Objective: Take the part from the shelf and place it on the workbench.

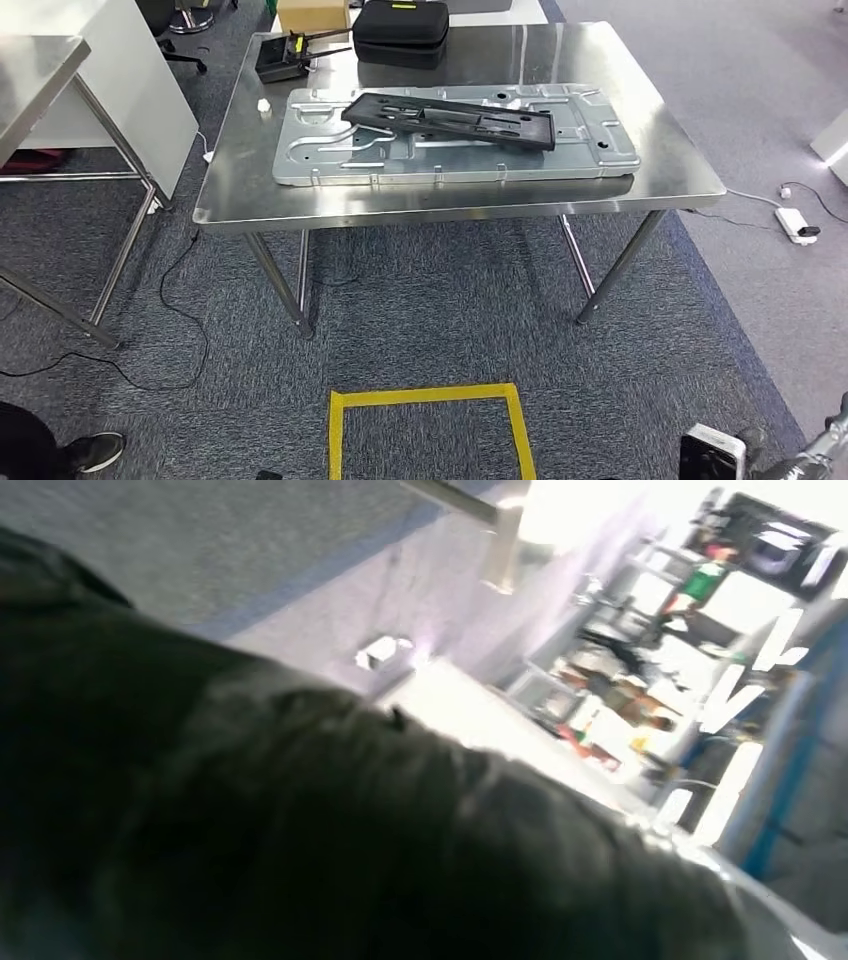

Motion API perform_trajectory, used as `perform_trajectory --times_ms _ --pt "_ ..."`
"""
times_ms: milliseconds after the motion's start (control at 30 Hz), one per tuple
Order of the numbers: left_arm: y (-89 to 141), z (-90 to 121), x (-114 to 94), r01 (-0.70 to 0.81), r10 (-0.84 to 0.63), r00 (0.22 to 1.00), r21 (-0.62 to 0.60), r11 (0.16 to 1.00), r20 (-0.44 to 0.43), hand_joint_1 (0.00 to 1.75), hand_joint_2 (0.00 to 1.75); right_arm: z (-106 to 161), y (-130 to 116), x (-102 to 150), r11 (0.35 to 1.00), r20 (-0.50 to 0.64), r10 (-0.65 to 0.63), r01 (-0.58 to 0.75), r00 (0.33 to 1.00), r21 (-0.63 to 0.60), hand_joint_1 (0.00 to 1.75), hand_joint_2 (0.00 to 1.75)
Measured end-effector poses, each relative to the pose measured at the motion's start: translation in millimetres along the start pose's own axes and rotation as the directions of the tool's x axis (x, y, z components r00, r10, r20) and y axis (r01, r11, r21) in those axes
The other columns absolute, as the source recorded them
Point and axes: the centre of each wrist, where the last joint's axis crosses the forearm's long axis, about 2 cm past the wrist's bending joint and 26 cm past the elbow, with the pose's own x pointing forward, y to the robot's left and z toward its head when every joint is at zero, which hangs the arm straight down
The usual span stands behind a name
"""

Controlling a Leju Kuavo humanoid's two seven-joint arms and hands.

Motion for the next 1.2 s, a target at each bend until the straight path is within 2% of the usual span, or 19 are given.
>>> perform_trajectory --times_ms 133,367,500,633,733,900,1067,1200 --pt "-1 1 -1 -0.002 0.002 1.0 -0.004 1.0 -0.004 0.0 0.0 7 -6 -25 0.999 -0.095 -0.009 0.013 0.995 0.046 0.0 0.0" --pt "-4 2 0 -0.01 0.01 1.0 -0.011 1.0 -0.006 0.0 0.0 22 -30 -86 0.997 -0.279 0.042 -0.022 0.959 0.072 0.0 0.0" --pt "-4 2 -1 -0.01 0.009 1.0 -0.012 1.0 -0.012 0.0 0.0 43 -48 -118 0.997 -0.425 0.077 -0.057 0.902 0.058 0.0 0.0" --pt "-4 4 -3 -0.01 0.01 1.0 -0.015 1.0 -0.02 0.0 0.0 77 -68 -142 0.988 -0.568 0.154 -0.145 0.808 0.061 0.0 0.0" --pt "-4 4 -4 -0.012 0.012 1.0 -0.015 1.0 -0.024 0.0 0.0 102 -76 -154 0.978 -0.66 0.198 -0.194 0.724 0.081 0.0 0.0" --pt "-5 3 -3 -0.021 0.021 1.0 -0.016 1.0 -0.022 0.0 0.0 143 -86 -164 0.966 -0.812 0.208 -0.243 0.545 0.085 0.0 0.0" --pt "-6 5 -4 -0.027 0.026 0.999 -0.02 0.999 -0.027 0.0 0.0 177 -81 -160 0.956 -0.94 0.156 -0.285 0.303 0.067 0.0 0.0" --pt "-6 5 -4 -0.034 0.033 0.999 -0.023 0.999 -0.028 0.0 0.0 201 -72 -150 0.95 -0.98 0.156 -0.29 0.122 0.115 0.0 0.0"
